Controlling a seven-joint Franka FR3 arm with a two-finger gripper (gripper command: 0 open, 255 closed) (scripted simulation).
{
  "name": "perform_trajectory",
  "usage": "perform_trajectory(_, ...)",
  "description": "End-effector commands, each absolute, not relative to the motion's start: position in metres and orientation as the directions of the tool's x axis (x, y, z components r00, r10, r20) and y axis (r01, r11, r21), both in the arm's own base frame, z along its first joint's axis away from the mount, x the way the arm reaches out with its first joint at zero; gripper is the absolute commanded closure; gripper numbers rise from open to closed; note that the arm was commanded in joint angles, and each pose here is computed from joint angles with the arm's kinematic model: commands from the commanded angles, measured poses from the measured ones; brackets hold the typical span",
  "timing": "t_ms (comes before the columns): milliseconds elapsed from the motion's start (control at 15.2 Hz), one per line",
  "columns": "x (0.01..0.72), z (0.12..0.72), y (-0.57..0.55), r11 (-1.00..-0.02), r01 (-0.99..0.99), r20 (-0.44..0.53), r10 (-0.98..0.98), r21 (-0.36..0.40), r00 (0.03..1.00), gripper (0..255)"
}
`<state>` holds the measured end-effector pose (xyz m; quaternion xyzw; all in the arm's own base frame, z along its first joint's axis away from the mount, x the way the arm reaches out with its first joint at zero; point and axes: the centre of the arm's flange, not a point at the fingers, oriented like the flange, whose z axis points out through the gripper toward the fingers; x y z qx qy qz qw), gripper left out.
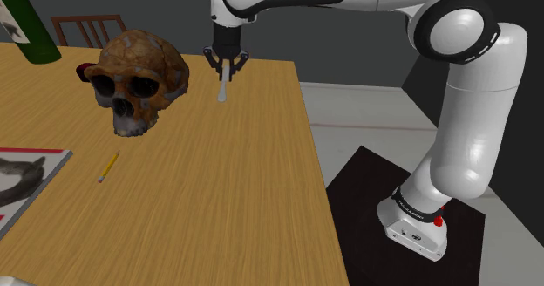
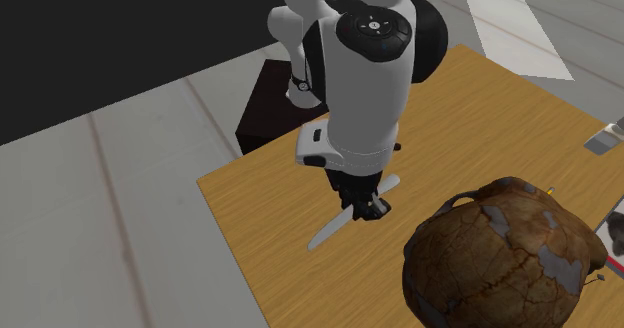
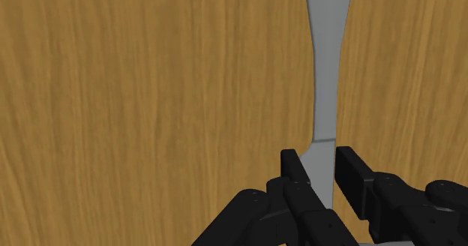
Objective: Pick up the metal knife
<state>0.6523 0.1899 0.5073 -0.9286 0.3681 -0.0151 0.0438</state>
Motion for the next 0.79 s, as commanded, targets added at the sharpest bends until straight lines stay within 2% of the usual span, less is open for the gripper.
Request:
perform_trajectory(0, 0.651, 0.517, 0.189, -0.725, -0.682, -0.004, -0.685, -0.092, 0.729, 255)
perform_trajectory(726, 0.651, 0.565, 0.189, -0.725, -0.682, -0.004, -0.685, -0.092, 0.729, 255)
